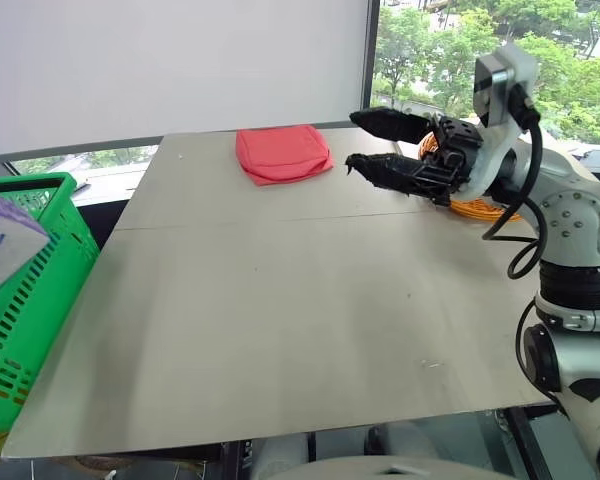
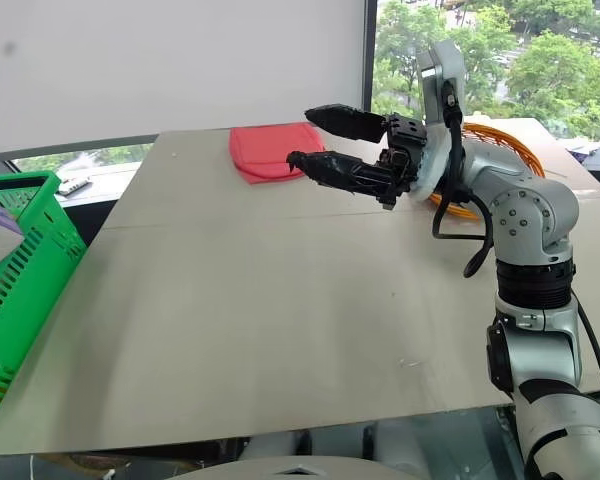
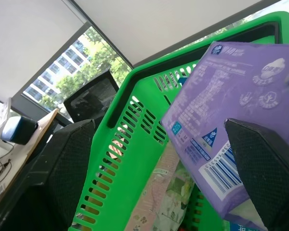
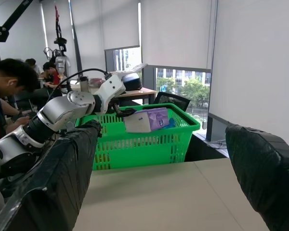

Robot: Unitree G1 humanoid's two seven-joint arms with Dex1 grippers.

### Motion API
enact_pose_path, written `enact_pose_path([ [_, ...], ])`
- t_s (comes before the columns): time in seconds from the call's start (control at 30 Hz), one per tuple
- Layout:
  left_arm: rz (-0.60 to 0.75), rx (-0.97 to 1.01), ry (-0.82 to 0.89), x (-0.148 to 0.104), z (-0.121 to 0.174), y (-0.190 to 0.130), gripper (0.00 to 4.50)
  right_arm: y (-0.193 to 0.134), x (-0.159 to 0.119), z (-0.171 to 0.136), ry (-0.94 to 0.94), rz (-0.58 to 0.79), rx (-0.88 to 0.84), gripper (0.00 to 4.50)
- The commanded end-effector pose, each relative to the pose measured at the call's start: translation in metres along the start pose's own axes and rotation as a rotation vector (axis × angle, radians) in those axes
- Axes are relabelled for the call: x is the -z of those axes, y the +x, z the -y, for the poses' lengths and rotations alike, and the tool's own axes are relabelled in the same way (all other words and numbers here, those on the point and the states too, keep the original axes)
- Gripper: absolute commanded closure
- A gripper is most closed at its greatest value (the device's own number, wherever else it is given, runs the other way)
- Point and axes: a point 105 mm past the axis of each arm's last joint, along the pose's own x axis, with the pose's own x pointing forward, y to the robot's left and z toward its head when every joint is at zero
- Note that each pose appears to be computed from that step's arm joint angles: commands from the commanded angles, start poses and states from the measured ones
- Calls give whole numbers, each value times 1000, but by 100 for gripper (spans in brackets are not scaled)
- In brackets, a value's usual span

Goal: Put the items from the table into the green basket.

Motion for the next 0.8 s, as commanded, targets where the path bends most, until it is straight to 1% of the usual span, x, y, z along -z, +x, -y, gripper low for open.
enact_pose_path([
  [0.03, 21, -50, 2, -4, -11, -3, 6, -1, -12, -4, -47, 17, -10, 0],
  [0.17, 9, -106, -25, -1, -20, -4, 6, -1, -11, -4, -47, 17, -9, 0],
  [0.23, 8, -136, -110, 1, -24, -3, 6, -1, -11, -4, -47, 17, -10, 0],
  [0.3, 8, -149, -138, 1, -25, -3, 6, -1, -11, -4, -48, 17, -9, 0],
  [0.4, 2, -163, -227, 2, -26, -2, 6, -1, -11, -4, -49, 18, -7, 0],
  [0.6, 5, -154, -200, -1, -23, -2, 6, -1, -12, -4, -51, 23, -3, 0],
  [0.67, 45, -134, -215, -10, -19, -2, 6, -1, -12, -4, -51, 22, -2, 0],
  [0.7, 88, -106, -229, -18, -14, -1, 6, -1, -12, -4, -50, 22, -2, 0],
  [0.8, 203, 30, -254, -42, 11, -4, 6, -2, -12, -4, -48, 20, 1, 0],
])
